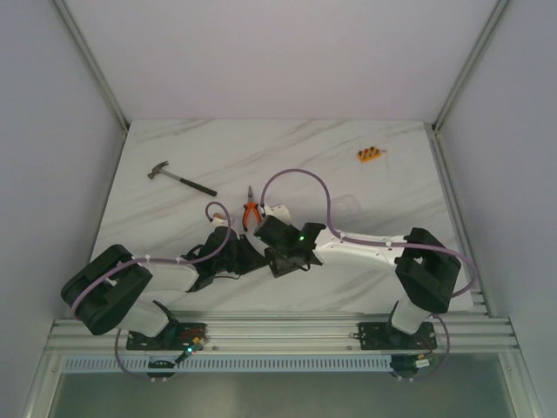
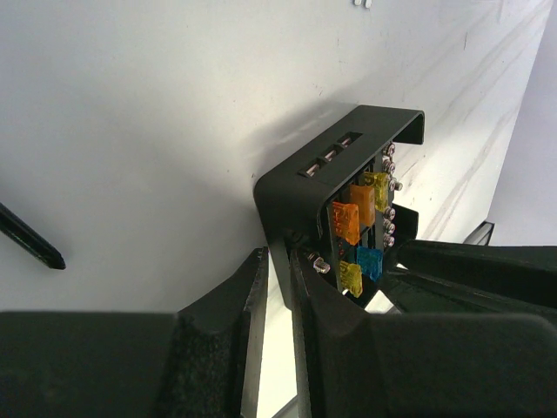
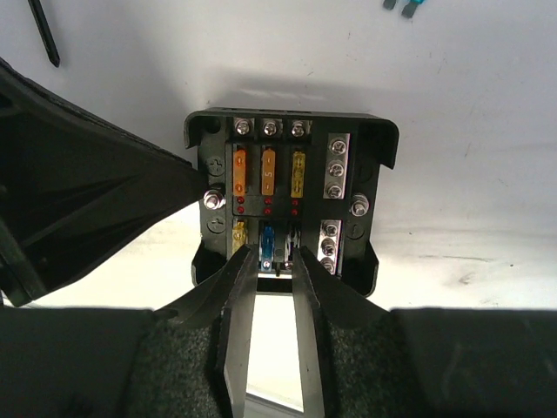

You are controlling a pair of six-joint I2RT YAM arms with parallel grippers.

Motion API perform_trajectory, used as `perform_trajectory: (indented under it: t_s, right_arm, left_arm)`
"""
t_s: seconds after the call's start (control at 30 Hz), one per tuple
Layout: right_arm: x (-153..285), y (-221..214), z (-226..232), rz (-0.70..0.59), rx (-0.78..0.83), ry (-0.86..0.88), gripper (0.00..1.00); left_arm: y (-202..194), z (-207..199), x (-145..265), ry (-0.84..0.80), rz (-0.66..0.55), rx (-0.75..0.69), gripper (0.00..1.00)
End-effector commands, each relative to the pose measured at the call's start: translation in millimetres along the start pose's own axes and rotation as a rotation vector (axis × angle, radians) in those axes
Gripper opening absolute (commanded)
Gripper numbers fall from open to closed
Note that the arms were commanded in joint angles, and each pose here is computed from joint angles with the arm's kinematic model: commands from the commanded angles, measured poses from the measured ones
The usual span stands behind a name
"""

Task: Snap on the fuse box
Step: Install the fuse at the fuse box base.

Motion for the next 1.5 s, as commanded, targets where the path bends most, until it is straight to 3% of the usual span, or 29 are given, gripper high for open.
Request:
perform_trajectory:
  t_s: [0.0,0.5,0.83,1.47]
  right_arm:
    - [-0.9,2.8,4.1,0.022,-0.017,0.002,0.29]
    - [-7.6,2.5,5.8,0.041,-0.008,0.002,0.21]
    - [-16.8,-11.2,2.2,0.115,0.022,-0.025,0.00]
    - [-30.6,-70.3,-28.4,0.310,0.093,-0.157,0.00]
  left_arm:
    - [-9.5,13.9,-1.1,0.064,0.035,0.001,0.25]
    - [-10.8,14.7,-1.9,0.065,0.041,-0.001,0.25]
    - [-11.4,15.1,-2.2,0.067,0.043,0.001,0.25]
    - [-12.5,18.0,-2.1,0.083,0.045,0.014,0.24]
Point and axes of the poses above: each gripper's point midway between its finger pads, its own x axis back along the fingers, its own z axis along the line the jaws close on, y = z × x, the point moved 3 cm from there along x, back along the fingers, and after that the axes turned 11 degrees about -x, right-handed, at the moved point
